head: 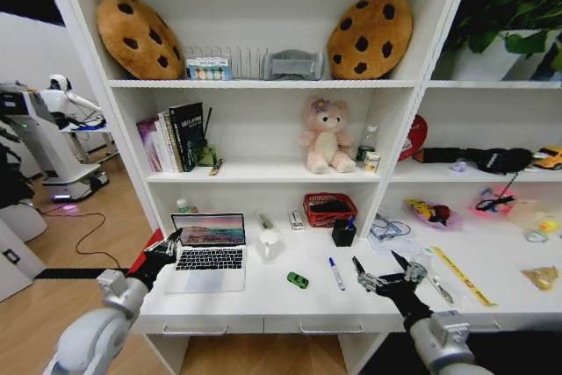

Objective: Organize the objects on the table.

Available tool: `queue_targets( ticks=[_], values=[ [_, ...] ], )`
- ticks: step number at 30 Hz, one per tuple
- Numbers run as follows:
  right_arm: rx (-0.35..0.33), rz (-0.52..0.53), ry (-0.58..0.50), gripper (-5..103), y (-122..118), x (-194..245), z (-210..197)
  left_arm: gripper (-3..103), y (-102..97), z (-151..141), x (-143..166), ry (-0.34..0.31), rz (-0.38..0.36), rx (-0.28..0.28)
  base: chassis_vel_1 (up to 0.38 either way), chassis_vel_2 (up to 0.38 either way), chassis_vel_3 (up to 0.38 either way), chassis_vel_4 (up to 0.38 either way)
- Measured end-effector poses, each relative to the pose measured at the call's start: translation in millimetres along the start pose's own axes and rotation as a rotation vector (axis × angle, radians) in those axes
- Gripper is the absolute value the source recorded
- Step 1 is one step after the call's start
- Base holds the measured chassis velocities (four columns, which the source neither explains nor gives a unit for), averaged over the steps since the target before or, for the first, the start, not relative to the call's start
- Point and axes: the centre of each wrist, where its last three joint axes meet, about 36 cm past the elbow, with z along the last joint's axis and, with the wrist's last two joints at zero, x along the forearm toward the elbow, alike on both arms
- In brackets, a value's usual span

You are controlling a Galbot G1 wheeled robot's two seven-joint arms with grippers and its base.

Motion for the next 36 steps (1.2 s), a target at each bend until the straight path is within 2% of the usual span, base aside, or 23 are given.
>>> queue_targets(
  ticks=[6,10,18,19,20,22,25,27,31,36],
  values=[
    [0.009,-0.018,0.009,100,-5.3,-8.0,4.1,0,3.0,-4.6,-32.1,-0.013,0.02,0.015,0.0,0.0,0.0,0.0],
    [0.026,-0.031,0.028,100,-10.2,-12.7,9.2,0,-0.5,-11.2,-71.1,-0.02,0.074,0.006,0.0,0.0,0.0,0.0],
    [0.038,-0.045,0.045,100,-13.5,-20.9,16.7,0,-1.1,-14.8,-116.8,0.016,0.129,0.005,0.0,0.0,0.0,0.0],
    [0.036,-0.048,0.047,100,-14.0,-22.8,17.5,0,1.3,-13.9,-130.0,0.031,0.132,0.013,0.0,0.0,0.0,0.0],
    [0.039,-0.054,0.042,100,-16.4,-25.6,15.8,0,4.2,-15.3,-150.0,0.053,0.141,0.049,0.0,0.0,0.0,0.0],
    [0.04,-0.056,0.039,100,-17.0,-26.4,14.8,0,4.3,-16.3,-153.9,0.057,0.143,0.058,0.0,0.0,0.0,0.0],
    [0.036,-0.056,0.034,100,-18.8,-29.3,13.6,0,0.1,-21.2,-167.4,0.118,0.149,0.095,0.0,0.0,0.0,0.0],
    [0.035,-0.055,0.036,100,-19.0,-29.7,14.4,0,-1.1,-23.2,-169.0,0.141,0.148,0.095,0.0,0.0,0.0,0.0],
    [0.028,-0.045,0.039,100,-18.0,-31.6,19.2,0,-3.7,-34.2,-173.0,0.256,0.138,0.083,0.0,0.0,0.0,0.0],
    [0.022,-0.044,0.037,100,-16.4,-33.9,22.1,0,-5.2,-46.2,-180.3,0.301,0.117,0.074,0.0,0.0,0.0,0.0]
  ],
)
